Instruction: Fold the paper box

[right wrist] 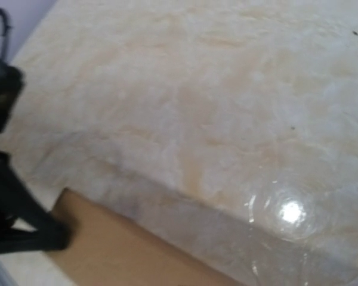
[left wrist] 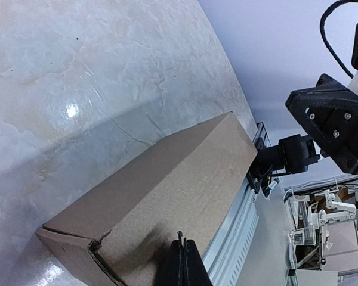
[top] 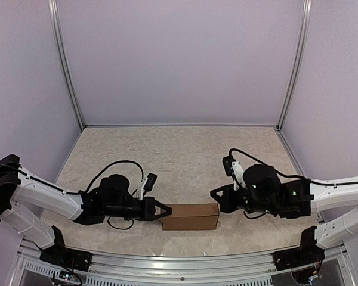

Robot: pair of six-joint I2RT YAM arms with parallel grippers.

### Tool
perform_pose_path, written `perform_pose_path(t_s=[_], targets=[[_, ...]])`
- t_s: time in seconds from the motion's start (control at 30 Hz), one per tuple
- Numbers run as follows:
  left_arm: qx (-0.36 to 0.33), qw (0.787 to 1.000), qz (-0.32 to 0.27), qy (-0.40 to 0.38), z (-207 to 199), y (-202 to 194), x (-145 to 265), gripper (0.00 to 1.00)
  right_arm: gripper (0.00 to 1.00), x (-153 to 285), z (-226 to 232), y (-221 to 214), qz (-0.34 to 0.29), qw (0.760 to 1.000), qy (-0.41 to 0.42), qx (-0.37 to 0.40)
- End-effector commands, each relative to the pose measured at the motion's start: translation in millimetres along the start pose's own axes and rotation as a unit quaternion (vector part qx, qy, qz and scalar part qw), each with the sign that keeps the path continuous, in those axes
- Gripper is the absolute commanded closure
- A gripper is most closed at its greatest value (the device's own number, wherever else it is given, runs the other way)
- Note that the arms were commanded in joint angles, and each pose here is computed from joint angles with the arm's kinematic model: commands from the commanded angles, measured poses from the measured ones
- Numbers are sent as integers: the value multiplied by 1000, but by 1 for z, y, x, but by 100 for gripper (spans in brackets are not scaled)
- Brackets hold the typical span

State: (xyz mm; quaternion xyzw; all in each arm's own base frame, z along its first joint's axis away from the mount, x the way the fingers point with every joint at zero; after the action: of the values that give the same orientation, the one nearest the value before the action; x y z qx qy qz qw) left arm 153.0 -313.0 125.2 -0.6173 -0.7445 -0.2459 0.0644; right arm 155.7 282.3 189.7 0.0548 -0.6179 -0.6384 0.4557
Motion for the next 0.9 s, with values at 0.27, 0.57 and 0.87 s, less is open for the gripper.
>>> perform_pose_path(t_s=[0.27, 0.57, 0.87], targets=[[17, 994, 34, 101, 45, -18, 1, 100, 100, 8, -9, -61, 104, 994, 28, -1], [23, 994, 39, 102, 49, -20, -2, 100, 100, -4, -24, -102, 156, 988, 3, -12], [14, 994, 32, 104, 44, -17, 0, 100, 100, 11, -17, -56, 97, 995, -4, 9]])
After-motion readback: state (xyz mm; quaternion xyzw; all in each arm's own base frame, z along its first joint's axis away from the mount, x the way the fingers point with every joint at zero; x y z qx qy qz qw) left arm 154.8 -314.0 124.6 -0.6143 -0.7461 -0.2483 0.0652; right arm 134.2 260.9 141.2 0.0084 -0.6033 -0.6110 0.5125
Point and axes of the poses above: each gripper's point midway between its finger pads, its own x axis back along the fingers, its own z axis along the line the jaws close on, y = z × x, the point moved 5 cm from there along x, back along the fingers, and after that the axes turned 14 degrees about x, right-handed, at the moved point
